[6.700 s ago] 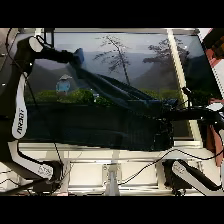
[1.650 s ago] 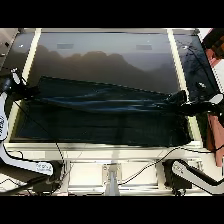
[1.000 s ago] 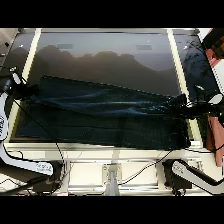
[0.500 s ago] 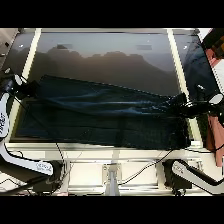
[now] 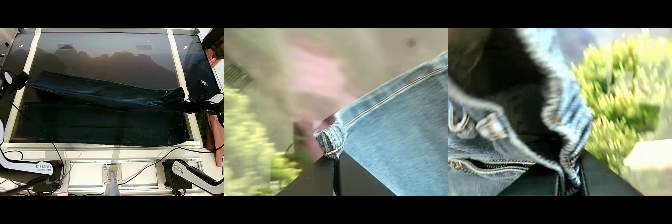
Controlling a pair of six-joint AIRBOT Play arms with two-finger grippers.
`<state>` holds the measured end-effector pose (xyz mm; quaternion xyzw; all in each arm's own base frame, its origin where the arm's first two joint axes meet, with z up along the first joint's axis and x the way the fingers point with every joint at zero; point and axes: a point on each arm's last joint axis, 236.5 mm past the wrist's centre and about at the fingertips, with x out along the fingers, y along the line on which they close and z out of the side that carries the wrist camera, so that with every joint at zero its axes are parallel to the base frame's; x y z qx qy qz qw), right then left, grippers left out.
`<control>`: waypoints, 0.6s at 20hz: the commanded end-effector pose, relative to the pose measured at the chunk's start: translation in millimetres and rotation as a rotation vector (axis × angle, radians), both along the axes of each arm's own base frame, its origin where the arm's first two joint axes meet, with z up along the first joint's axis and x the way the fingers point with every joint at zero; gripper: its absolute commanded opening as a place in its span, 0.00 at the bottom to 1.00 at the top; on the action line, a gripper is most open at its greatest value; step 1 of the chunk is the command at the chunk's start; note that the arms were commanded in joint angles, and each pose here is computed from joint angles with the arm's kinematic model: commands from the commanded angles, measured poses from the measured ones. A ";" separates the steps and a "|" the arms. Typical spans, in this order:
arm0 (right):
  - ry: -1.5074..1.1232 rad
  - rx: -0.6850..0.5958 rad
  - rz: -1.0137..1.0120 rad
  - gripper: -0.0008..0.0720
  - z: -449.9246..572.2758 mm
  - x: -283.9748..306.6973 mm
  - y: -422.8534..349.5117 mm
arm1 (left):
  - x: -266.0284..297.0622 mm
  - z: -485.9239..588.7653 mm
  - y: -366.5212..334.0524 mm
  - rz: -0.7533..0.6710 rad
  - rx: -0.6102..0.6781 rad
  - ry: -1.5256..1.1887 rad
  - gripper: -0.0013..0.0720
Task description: Fold the clothes and pants, and hang the long-sleeved shirts on hangers.
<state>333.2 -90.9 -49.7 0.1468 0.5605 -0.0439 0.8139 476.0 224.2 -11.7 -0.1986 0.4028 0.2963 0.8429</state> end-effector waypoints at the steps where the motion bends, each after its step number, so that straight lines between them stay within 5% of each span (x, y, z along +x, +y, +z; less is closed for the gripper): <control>1: -0.143 -0.037 -0.071 0.08 14.1 31.5 -15.1 | -18.3 -0.7 20.7 0.034 0.017 0.042 0.04; 6: -0.320 -0.017 -0.196 0.08 31.9 69.9 -28.7 | -23.9 -26.2 12.7 0.019 0.002 0.070 0.04; 12: -0.215 0.087 -0.271 0.08 -20.3 70.7 -22.1 | -27.7 -63.3 -5.6 -0.018 -0.021 0.109 0.04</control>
